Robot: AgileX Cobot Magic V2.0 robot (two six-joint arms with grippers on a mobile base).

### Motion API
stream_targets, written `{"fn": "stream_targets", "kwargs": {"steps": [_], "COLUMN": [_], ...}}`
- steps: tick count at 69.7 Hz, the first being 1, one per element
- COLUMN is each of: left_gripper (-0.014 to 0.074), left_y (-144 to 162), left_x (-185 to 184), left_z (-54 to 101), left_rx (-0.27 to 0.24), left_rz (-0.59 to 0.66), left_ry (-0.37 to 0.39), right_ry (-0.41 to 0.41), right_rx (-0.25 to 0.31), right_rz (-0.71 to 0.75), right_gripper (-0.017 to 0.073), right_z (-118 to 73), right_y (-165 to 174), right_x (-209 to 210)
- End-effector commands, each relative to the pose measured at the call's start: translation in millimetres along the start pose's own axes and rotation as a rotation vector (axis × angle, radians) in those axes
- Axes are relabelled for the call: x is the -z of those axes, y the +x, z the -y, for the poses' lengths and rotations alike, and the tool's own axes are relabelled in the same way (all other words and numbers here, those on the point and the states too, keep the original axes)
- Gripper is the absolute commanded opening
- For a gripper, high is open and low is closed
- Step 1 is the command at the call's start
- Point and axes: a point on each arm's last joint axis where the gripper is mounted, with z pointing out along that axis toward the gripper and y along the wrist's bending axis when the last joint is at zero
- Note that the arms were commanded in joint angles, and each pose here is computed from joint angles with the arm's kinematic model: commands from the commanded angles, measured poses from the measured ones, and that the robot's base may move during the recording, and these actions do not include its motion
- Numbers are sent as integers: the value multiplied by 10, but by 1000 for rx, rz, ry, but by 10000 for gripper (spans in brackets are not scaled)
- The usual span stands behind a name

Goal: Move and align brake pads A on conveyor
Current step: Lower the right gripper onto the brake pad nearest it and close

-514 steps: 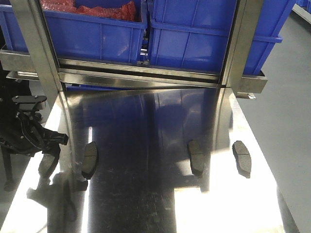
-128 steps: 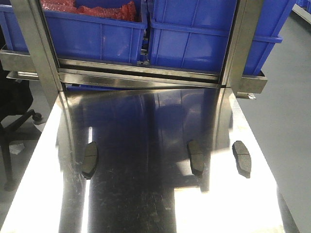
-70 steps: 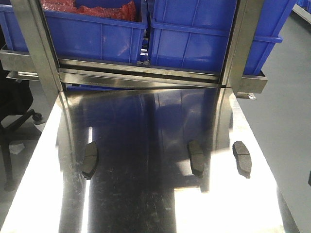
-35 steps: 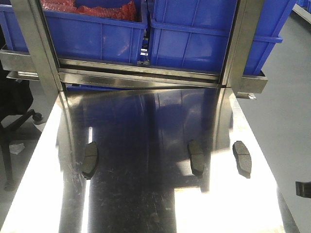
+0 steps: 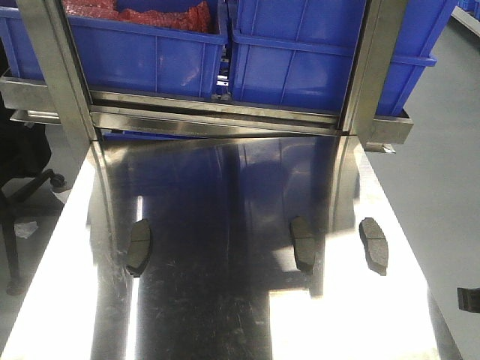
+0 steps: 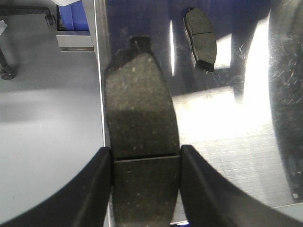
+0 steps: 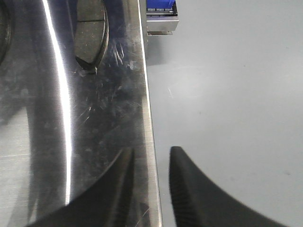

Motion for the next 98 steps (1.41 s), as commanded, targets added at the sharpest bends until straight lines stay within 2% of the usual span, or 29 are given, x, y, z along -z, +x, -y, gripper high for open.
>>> {"fn": "stream_targets", "kwargs": {"steps": [1, 9, 17, 31, 43, 52, 62, 66, 73, 98], "left_gripper": [-6, -6, -6, -6, -6, -6, -6, -6, -6, -6], "left_y": [-114, -114, -114, -114, -114, -114, -114, -114, -114, -114], "left_x": [63, 63, 63, 63, 63, 63, 63, 63, 63, 63], "left_z": [20, 20, 20, 20, 20, 20, 20, 20, 20, 20], "left_rx": [12, 12, 12, 12, 12, 12, 12, 12, 12, 12], "left_rz": [92, 92, 92, 92, 92, 92, 92, 92, 92, 92], "left_ry": [14, 14, 14, 14, 14, 14, 14, 14, 14, 14], "right_ry": [8, 6, -16, -131, -186, -190, -199, -192, -158, -113], "right_rx": [13, 23, 40, 76, 64, 70, 182, 186, 117, 148], "right_rz": [77, 96, 117, 85, 40, 28, 23, 15, -36, -298], "right_gripper": [320, 415, 466, 477, 477, 477, 477, 477, 477, 477], "right_z": [14, 12, -11, -129, -199, -230, -460, -550, -584, -688], "right_y": [-119, -137, -159, -279, -540, -798, -1074, -1175, -1319, -1525], "right_x": [75, 76, 78, -39, -192, -308, -453, -530, -706, -1451]}}
